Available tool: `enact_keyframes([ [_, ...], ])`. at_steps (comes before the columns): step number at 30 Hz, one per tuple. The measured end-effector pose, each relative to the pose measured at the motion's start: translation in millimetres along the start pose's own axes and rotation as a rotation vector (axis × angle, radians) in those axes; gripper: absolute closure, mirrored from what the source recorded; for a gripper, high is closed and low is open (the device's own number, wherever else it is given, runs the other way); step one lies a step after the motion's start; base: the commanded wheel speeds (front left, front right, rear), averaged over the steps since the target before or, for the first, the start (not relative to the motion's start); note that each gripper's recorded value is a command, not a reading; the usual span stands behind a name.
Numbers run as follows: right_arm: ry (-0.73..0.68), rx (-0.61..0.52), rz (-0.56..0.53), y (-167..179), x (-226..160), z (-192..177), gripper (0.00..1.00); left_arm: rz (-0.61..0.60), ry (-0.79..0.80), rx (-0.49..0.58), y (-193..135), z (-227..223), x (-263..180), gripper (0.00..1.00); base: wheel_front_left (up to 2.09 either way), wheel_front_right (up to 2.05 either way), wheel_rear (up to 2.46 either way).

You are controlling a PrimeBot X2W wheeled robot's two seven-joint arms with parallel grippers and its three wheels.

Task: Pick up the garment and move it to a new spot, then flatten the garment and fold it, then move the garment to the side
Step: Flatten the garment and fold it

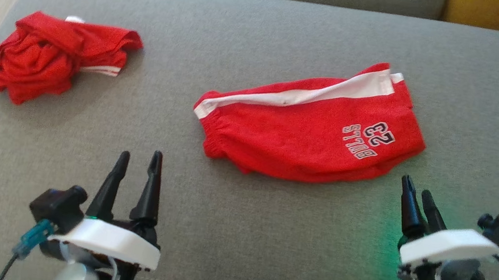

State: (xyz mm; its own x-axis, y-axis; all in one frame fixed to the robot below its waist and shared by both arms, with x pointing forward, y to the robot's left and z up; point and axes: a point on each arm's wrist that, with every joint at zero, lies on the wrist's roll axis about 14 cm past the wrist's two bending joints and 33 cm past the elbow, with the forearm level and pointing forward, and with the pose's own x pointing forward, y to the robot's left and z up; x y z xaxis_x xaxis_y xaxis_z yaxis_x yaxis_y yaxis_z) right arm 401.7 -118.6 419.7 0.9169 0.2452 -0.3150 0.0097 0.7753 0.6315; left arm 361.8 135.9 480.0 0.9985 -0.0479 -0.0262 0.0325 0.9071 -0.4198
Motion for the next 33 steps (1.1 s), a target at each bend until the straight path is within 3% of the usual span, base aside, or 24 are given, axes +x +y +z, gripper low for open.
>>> enact_keyframes([
  [4,0.07,0.121,-0.006,0.3,22.9,-13.4,0.0,0.018,0.021,-0.002,5.9,-6.6,-0.5,0.0,0.0,0.0,0.0],
  [10,0.143,0.184,-0.037,-1.5,49.4,-30.6,0.0,0.046,0.013,-0.003,15.0,-3.2,1.3,0.0,0.0,0.0,0.0],
  [25,0.131,0.182,-0.085,1.5,97.0,-19.9,0.0,0.095,0.022,0.001,28.7,-5.5,-4.8,0.0,0.0,0.0,0.0],
  [33,0.11,0.163,-0.071,7.6,102.8,-15.7,0.0,0.086,0.019,0.003,26.4,-4.4,-2.3,0.0,0.0,0.0,0.0],
])
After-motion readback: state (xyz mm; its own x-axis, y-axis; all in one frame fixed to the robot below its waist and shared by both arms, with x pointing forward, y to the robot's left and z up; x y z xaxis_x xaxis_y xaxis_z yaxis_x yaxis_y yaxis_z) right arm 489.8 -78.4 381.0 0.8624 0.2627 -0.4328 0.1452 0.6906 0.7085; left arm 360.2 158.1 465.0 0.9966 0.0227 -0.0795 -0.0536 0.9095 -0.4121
